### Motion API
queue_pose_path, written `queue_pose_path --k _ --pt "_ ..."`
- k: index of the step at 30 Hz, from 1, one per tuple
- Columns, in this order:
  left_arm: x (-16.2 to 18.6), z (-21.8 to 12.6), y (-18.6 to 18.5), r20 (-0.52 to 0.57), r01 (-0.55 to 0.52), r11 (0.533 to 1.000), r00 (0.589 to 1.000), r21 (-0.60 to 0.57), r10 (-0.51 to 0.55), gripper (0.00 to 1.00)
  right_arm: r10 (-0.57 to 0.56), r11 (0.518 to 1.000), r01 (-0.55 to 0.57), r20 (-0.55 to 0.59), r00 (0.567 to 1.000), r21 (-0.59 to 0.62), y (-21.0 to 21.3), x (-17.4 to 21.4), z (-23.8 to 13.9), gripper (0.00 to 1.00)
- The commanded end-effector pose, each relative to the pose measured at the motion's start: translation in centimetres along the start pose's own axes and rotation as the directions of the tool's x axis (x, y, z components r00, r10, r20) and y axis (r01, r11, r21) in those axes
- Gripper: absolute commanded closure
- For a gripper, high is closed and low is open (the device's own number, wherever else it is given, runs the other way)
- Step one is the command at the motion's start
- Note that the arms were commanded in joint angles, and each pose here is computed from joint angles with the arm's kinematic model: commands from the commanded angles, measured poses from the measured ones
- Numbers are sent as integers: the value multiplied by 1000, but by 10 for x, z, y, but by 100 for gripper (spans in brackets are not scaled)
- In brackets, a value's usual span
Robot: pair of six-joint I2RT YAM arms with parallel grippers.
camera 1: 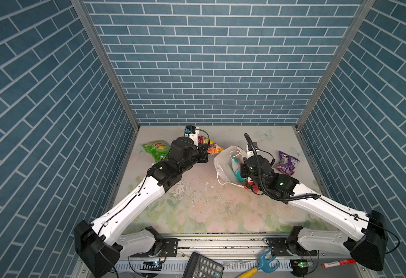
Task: Take the snacks out of the paper bag
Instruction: 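Carry the Fox's packet toward the Lay's bag and release it with the left gripper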
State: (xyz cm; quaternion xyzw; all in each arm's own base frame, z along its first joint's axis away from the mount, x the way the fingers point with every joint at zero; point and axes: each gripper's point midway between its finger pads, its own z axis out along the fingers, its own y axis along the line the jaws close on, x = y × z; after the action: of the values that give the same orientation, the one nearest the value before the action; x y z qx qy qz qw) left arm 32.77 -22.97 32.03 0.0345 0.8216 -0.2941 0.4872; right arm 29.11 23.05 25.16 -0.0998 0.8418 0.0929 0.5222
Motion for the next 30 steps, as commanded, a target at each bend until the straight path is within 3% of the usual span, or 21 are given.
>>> queue_pose_path --k 1,11,21,30 --pt "-21 -6 7 45 -11 1000 999 -24 12 100 -12 1000 12 10 1000 19 -6 -1 1 100" --pt "-21 -11 91 45 72 977 997 -203 -65 100 -36 999 36 24 999 13 -4 -8 0 100" --pt "-6 -34 204 147 261 864 965 -430 -218 100 -69 998 69 -1 998 5 -2 -6 13 100" --pt "16 -35 258 158 312 783 950 -538 -271 100 -82 996 81 -27 996 -33 5 -6 21 100"
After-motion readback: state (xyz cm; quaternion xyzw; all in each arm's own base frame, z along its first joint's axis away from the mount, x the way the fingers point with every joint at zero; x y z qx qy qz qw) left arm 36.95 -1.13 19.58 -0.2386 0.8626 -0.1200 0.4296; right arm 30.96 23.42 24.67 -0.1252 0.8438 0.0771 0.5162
